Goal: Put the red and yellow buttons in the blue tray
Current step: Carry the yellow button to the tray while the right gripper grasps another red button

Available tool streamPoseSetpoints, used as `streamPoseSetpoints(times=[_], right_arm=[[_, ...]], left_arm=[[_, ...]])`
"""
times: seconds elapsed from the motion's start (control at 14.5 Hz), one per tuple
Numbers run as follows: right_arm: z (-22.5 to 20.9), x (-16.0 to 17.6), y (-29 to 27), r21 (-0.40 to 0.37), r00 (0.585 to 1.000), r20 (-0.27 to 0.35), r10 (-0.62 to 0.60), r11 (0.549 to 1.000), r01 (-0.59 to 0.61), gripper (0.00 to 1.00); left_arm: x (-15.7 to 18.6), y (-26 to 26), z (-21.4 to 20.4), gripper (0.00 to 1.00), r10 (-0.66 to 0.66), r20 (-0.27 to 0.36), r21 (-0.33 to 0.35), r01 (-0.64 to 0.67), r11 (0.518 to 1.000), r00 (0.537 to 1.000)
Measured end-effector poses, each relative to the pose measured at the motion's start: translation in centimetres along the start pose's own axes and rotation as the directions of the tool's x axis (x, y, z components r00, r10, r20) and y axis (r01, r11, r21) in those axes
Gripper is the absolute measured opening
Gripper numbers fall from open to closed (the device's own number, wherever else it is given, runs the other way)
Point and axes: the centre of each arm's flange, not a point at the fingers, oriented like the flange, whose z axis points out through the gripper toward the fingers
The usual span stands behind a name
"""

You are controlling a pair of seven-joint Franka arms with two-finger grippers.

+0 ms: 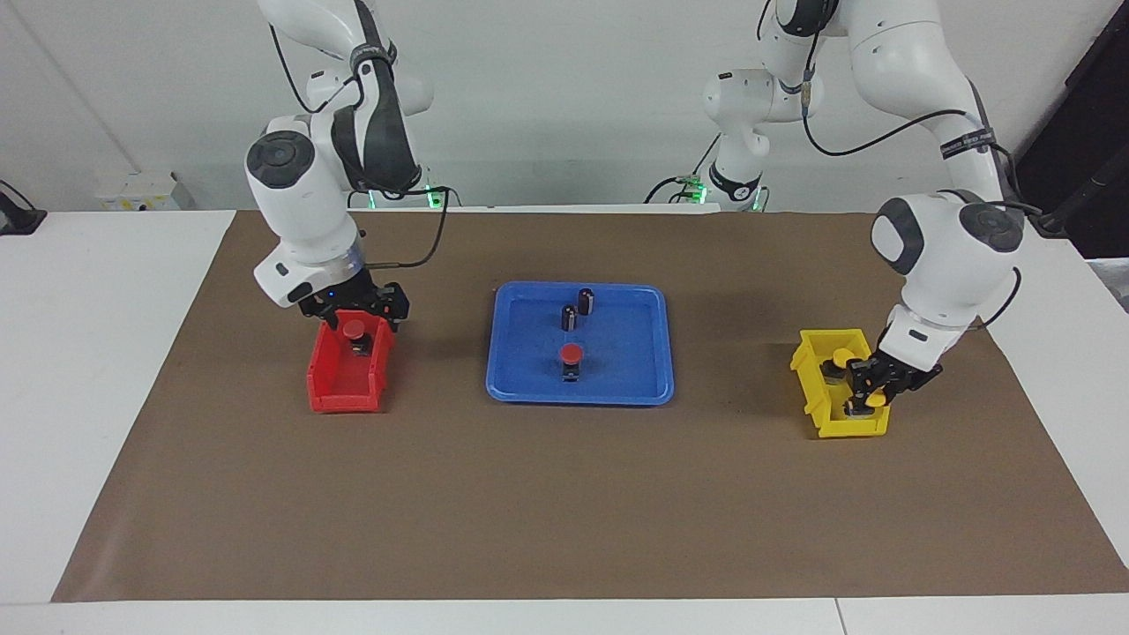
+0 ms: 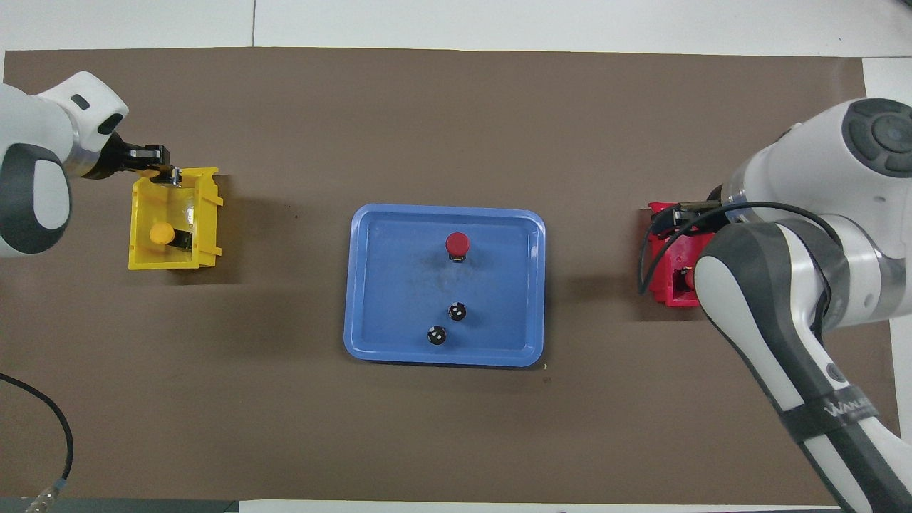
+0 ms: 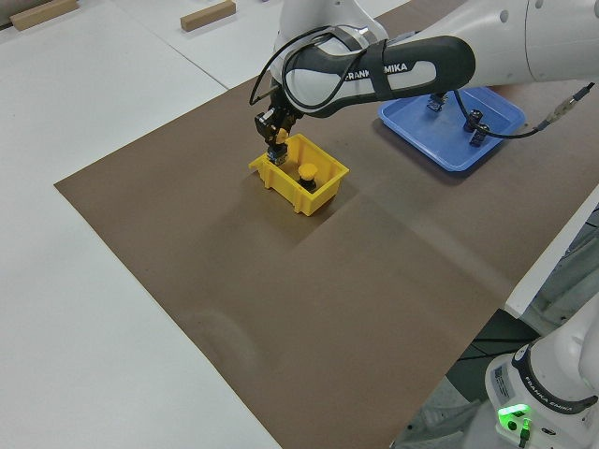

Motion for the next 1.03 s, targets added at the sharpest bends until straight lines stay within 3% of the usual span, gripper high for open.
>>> streamPoseSetpoints(times=[0.07, 0.14, 0.21, 0.34, 0.55, 0.76, 1.03], right_arm=[[1.1, -0.7, 1.3, 0.002, 1.000, -0.003, -0.019, 1.000, 0.019, 0.97], [2.2, -1.3, 2.2, 0.004, 1.000, -0.011, -0.029, 1.000, 0.029, 0.89], [3.2, -1.7, 2.8, 0.005, 0.999, -0.023, -0.039, 0.999, 0.039, 0.89], [4.9, -2.7, 3.2, 0.005, 0.998, -0.035, -0.053, 0.999, 0.053, 0.80], [6.4, -3.6, 3.4, 0.006, 0.998, -0.040, -0.058, 0.998, 0.059, 0.77], [7.4, -3.9, 3.3, 0.005, 0.997, -0.055, -0.062, 0.998, 0.063, 0.71], [8.7, -4.5, 3.2, 0.005, 0.995, -0.071, -0.073, 0.997, 0.073, 0.63]], left_arm=[[0.7, 1.7, -3.1, 0.41, 0.003, 0.014, 0.002, -0.003, 1.000, 1.000], [0.8, 4.4, -5.0, 0.41, -0.015, 0.023, -0.001, 0.015, 1.000, 1.000], [0.5, 8.5, -5.6, 0.41, -0.043, 0.030, -0.006, 0.043, 0.999, 0.999], [-1.4, 17.7, -4.7, 0.41, -0.072, 0.046, -0.020, 0.073, 0.997, 0.996], [-6.0, 28.0, -1.5, 0.41, -0.034, 0.073, -0.062, 0.038, 0.997, 0.997], [-9.4, 33.3, 1.2, 0.41, -0.013, 0.074, -0.134, 0.023, 0.991, 0.997], [-10.1, 33.9, 3.9, 0.41, -0.046, 0.090, -0.175, 0.061, 0.983, 0.995]])
